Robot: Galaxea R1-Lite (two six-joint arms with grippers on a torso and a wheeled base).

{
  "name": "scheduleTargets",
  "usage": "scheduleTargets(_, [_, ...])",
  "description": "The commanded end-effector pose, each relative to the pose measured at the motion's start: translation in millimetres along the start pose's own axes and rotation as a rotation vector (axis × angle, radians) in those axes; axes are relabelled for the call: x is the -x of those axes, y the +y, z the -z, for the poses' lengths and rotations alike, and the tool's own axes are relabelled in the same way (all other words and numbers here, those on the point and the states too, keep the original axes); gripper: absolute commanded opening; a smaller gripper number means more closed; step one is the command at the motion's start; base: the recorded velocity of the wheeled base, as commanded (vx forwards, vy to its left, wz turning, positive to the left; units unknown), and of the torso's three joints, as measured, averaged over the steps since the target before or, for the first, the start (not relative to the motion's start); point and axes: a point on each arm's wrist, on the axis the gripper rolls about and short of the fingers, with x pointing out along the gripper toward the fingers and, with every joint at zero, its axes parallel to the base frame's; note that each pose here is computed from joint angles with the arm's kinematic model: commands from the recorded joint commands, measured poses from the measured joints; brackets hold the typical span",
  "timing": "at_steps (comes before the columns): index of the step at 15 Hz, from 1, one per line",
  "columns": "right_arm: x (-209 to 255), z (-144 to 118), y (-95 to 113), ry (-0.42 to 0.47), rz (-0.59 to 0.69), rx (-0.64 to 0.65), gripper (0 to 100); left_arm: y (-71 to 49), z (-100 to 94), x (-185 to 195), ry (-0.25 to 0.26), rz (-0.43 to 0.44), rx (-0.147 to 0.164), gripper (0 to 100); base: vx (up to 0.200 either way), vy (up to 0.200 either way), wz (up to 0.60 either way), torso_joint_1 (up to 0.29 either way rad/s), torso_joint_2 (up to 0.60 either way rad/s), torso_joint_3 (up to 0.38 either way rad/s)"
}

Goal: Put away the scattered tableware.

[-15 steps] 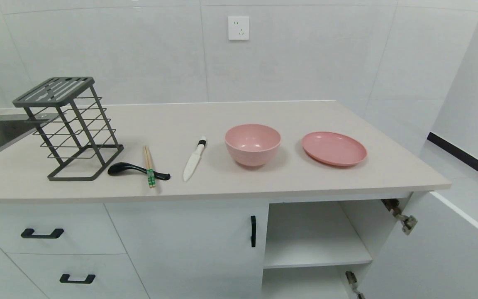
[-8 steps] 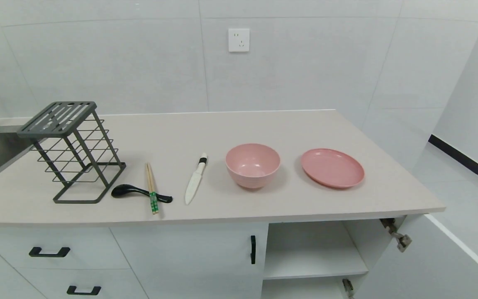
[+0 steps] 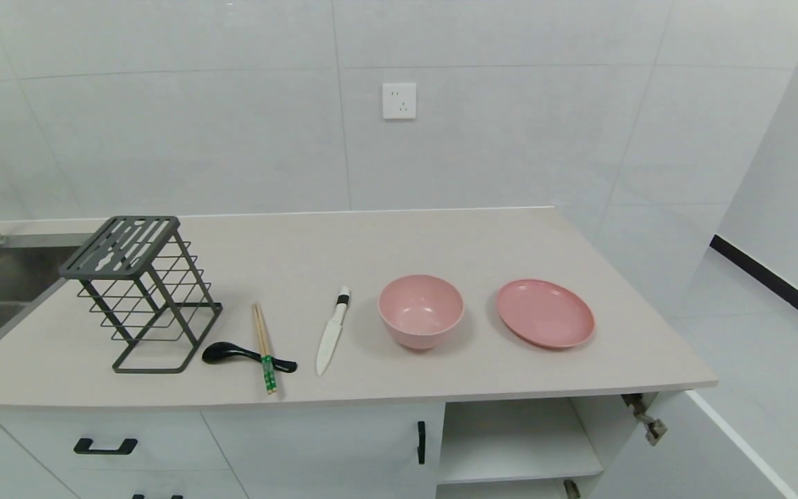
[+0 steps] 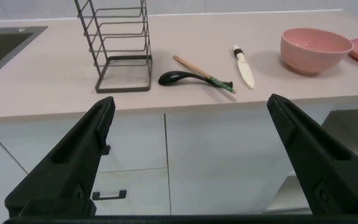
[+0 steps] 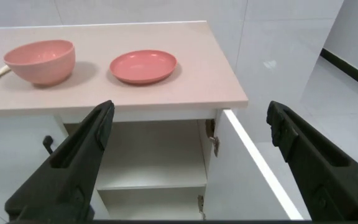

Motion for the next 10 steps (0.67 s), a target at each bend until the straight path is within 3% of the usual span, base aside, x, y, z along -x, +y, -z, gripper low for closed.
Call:
scheduleTargets(1, [0.0, 0.0, 0.0, 0.000, 0.000, 0.001, 100, 0.0, 0.0, -0.1, 0.001, -0.001, 0.000, 100, 0.000, 0.000, 0.00, 0.325, -0.62, -0.300])
scheduleTargets(4, [0.0, 0.2, 0.0, 0.002, -0.002, 0.001, 100, 0.0, 0.0, -0.1, 0.001, 0.001, 0.000, 100, 0.000, 0.000, 0.00, 0.086, -0.21, -0.081])
scheduleTargets(6, [0.0, 0.0, 0.0, 0.000, -0.002, -0.001, 100, 0.0, 0.0, -0.1, 0.001, 0.001, 0.000, 100, 0.000, 0.000, -0.60, 0.022, -0.01, -0.014])
scheduleTargets(10, [0.0, 0.0, 0.0, 0.000, -0.002, 0.001, 100, 0.0, 0.0, -0.1, 0.001, 0.001, 0.001, 100, 0.000, 0.000, 0.00, 0.000, 0.00, 0.000])
